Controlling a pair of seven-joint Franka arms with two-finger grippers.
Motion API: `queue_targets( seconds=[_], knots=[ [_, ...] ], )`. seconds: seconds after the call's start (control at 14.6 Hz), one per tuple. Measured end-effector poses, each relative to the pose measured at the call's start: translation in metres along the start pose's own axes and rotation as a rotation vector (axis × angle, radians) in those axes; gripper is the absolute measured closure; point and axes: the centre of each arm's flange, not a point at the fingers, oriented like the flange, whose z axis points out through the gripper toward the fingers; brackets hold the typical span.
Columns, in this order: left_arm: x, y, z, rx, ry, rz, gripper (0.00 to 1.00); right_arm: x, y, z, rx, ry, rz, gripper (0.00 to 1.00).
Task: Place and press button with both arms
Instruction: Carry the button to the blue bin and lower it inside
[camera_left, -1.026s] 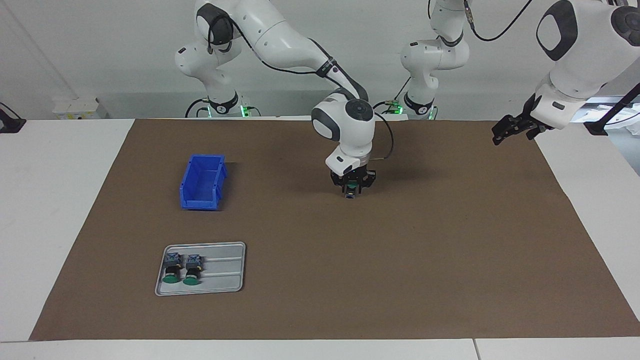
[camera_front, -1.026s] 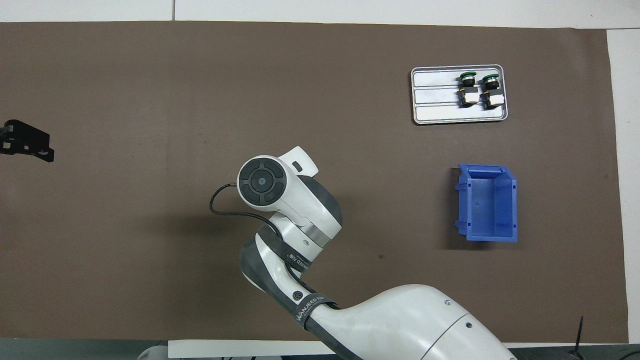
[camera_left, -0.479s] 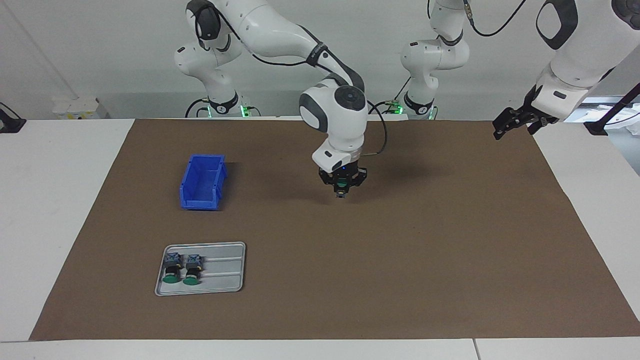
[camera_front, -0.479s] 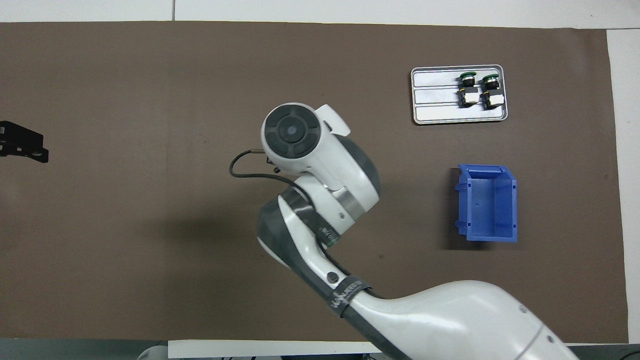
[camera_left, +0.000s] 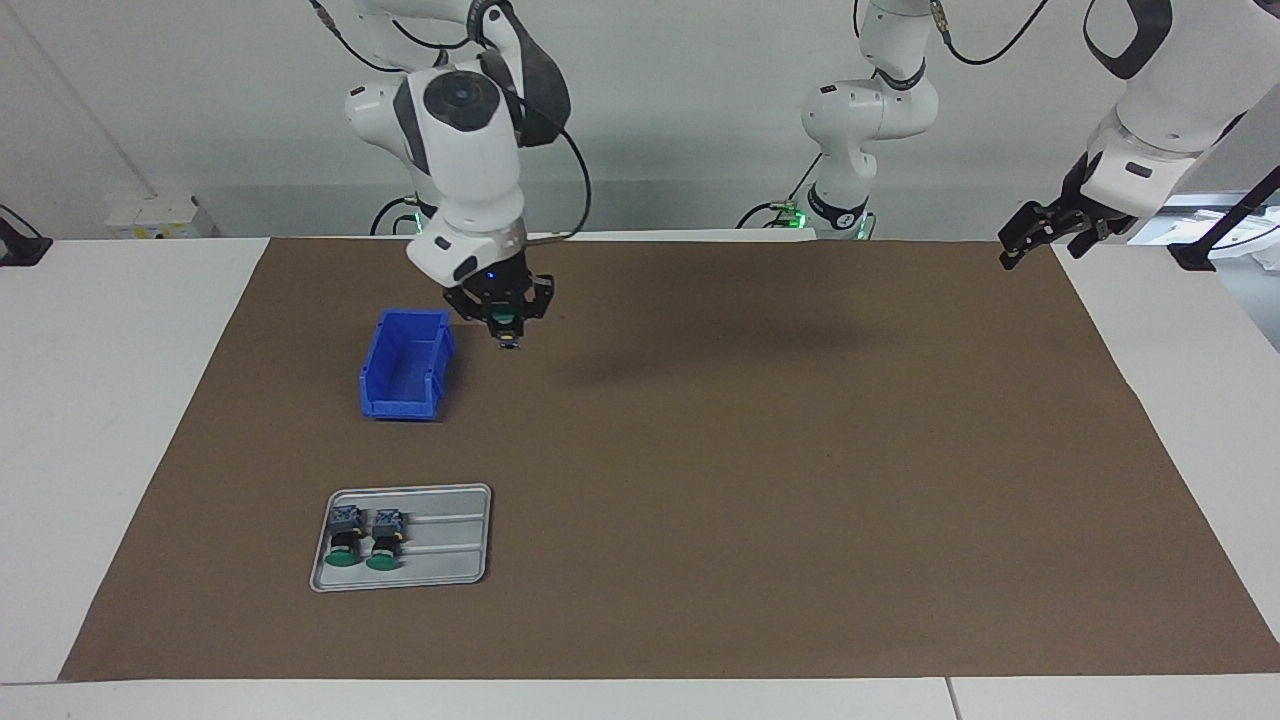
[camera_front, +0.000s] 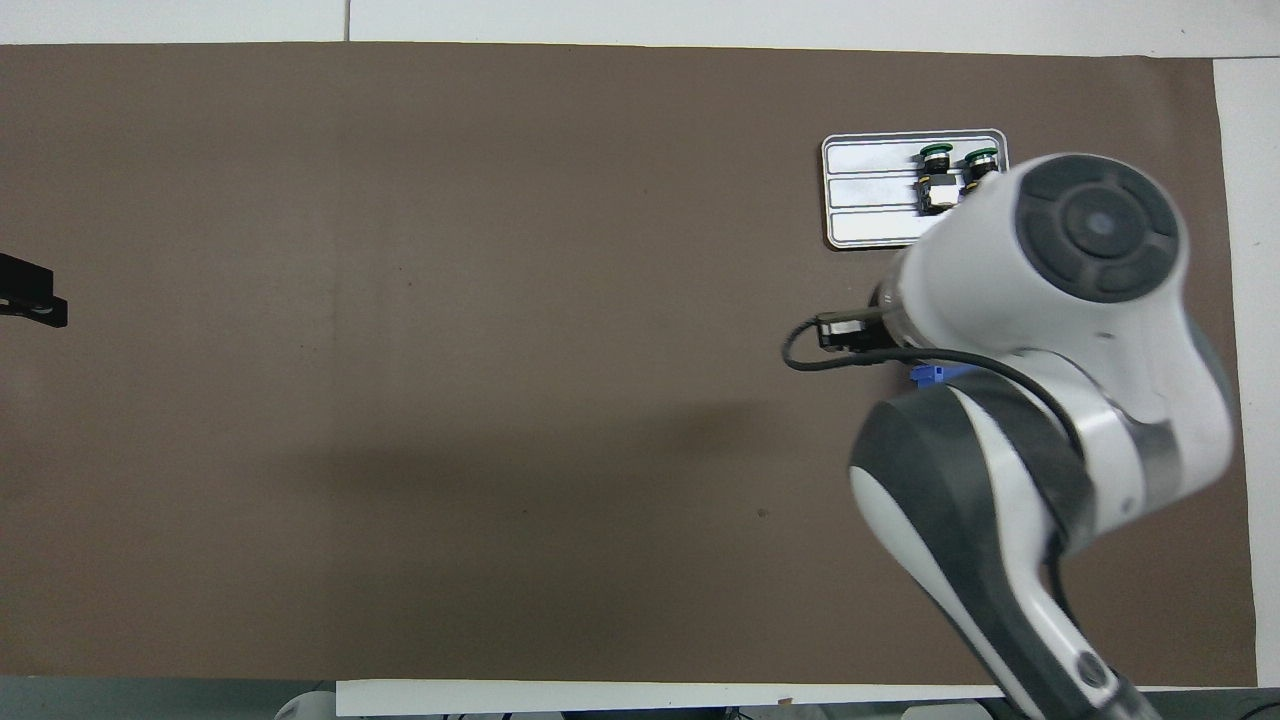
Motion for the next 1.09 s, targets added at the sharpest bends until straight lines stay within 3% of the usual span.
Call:
queue_targets(
  seconds=[0.27, 1.09],
  knots=[
    [0.002, 0.005, 0.005, 0.002, -0.01, 0.01, 0.0, -0.033, 0.098, 0.023, 0.045, -0.019, -0.013, 0.66],
    [0.002, -0.001, 0.006, 0.001, -0.013, -0.003, 0.0, -0.039, 0.141, 0.129, 0.053, -0.04, -0.009, 0.66]
  ],
)
